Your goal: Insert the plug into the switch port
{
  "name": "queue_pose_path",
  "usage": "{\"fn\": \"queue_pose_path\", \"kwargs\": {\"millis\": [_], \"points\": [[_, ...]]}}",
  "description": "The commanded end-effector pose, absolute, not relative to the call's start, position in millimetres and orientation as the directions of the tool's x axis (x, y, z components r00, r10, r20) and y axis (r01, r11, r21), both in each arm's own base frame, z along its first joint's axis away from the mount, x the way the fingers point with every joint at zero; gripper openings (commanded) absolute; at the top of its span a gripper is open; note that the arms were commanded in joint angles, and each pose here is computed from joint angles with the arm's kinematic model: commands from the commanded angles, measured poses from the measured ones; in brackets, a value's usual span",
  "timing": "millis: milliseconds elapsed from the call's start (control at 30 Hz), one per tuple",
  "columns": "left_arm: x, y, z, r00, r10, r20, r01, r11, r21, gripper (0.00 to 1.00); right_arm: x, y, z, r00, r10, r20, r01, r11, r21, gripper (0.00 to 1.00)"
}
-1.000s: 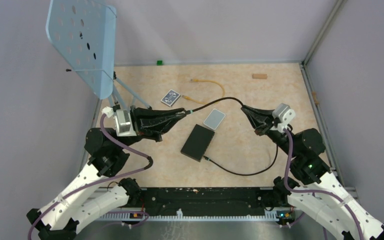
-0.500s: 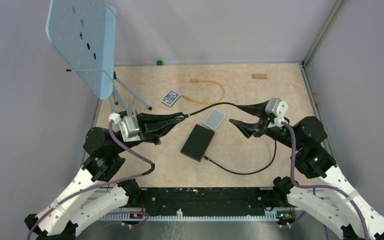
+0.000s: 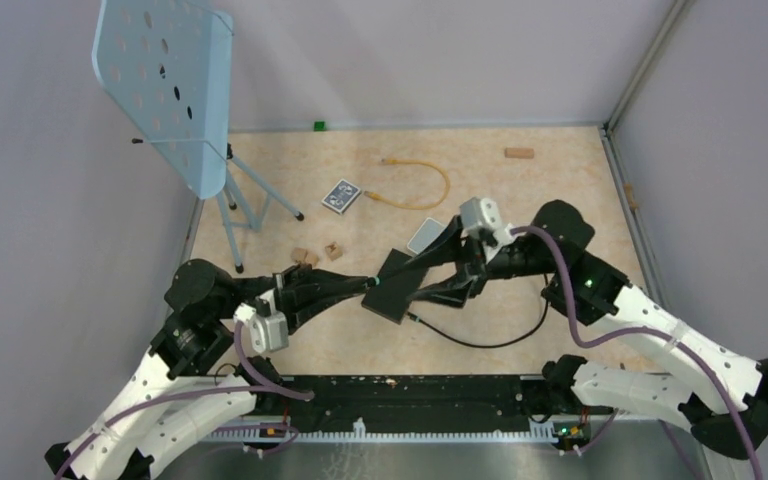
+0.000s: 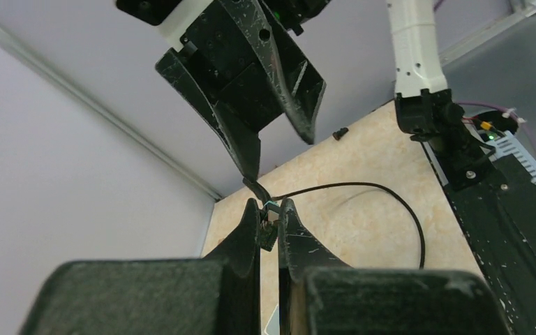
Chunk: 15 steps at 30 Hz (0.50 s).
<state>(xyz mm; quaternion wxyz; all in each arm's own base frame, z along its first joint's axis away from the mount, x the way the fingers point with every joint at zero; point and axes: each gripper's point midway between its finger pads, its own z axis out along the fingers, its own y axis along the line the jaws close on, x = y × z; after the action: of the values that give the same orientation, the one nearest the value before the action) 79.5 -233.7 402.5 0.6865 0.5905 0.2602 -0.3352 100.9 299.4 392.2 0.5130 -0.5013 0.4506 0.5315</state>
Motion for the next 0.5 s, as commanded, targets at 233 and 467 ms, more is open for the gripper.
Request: {"fn": "queue_pose_path", "kwargs": {"millis": [233, 467], "points": [[42, -227, 390, 0.724, -0.217, -0.655, 0.651, -0.102, 0.752, 0.00, 62, 344, 406, 0.165, 0.134, -0.977, -0.967, -0.172, -0.187, 0.49], [31, -225, 384, 0.706, -0.239, -0.667, 0.648, -0.161, 0.744, 0.00, 69, 353, 389, 0.156, 0.070, -0.985, -0.972, -0.167, -0.166, 0.46]]}}
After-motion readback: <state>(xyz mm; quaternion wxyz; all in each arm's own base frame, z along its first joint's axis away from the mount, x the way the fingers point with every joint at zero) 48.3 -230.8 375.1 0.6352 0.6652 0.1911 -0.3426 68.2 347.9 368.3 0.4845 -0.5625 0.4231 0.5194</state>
